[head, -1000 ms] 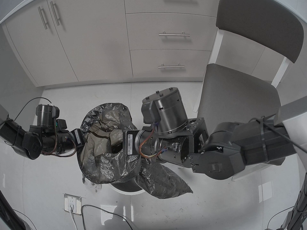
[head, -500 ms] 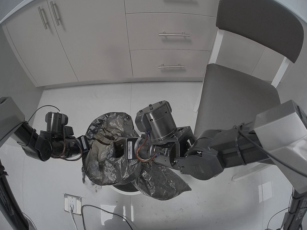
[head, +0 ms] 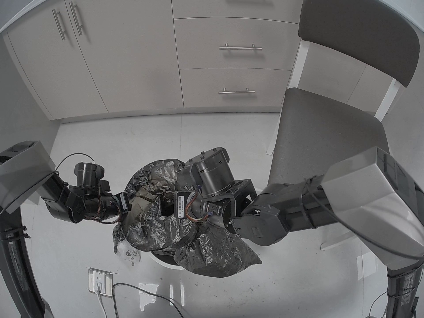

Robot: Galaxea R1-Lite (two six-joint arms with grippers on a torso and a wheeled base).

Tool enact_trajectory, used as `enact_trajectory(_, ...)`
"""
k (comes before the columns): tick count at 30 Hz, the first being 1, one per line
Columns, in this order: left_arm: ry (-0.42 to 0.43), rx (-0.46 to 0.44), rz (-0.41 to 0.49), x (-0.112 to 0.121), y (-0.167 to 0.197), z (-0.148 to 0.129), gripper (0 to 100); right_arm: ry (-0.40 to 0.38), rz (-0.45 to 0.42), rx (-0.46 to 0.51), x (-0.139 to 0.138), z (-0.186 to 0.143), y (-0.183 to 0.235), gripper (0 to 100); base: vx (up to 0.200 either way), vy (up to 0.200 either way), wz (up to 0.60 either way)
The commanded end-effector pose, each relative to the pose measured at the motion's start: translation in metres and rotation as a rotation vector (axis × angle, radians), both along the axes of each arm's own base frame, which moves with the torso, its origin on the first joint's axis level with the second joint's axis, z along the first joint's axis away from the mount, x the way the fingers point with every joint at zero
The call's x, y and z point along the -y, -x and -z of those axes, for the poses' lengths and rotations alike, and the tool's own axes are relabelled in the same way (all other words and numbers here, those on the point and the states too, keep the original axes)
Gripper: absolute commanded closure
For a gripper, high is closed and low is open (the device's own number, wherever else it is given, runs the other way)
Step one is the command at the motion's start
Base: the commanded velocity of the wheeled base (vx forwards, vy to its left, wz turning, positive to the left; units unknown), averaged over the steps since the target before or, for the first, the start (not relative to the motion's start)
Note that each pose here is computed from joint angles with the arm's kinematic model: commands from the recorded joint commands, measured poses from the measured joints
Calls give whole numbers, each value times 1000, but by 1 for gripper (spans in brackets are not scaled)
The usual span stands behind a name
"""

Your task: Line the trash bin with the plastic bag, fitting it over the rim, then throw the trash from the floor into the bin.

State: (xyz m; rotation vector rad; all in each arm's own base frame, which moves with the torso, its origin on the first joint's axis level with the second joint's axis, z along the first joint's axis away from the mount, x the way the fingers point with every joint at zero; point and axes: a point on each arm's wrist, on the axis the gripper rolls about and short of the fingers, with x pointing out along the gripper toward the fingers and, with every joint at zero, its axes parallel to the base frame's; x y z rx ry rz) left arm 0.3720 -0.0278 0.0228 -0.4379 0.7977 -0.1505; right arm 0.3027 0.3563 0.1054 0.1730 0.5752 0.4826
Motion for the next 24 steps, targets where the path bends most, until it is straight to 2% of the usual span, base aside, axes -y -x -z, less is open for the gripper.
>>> enact_trajectory(1,-1,-26,-1,0,-6,18,100,22,6,-17,-2,15,-5,100,0,0,0)
enact_trajectory(14,1,-38,-3,0,-16,46,100,50,4,-30,-8,30,-10,100,0,0,0)
enact_trajectory(24,14,-37,13,1,-15,48,100,91,11,-29,-14,42,-4,100,0,0,0)
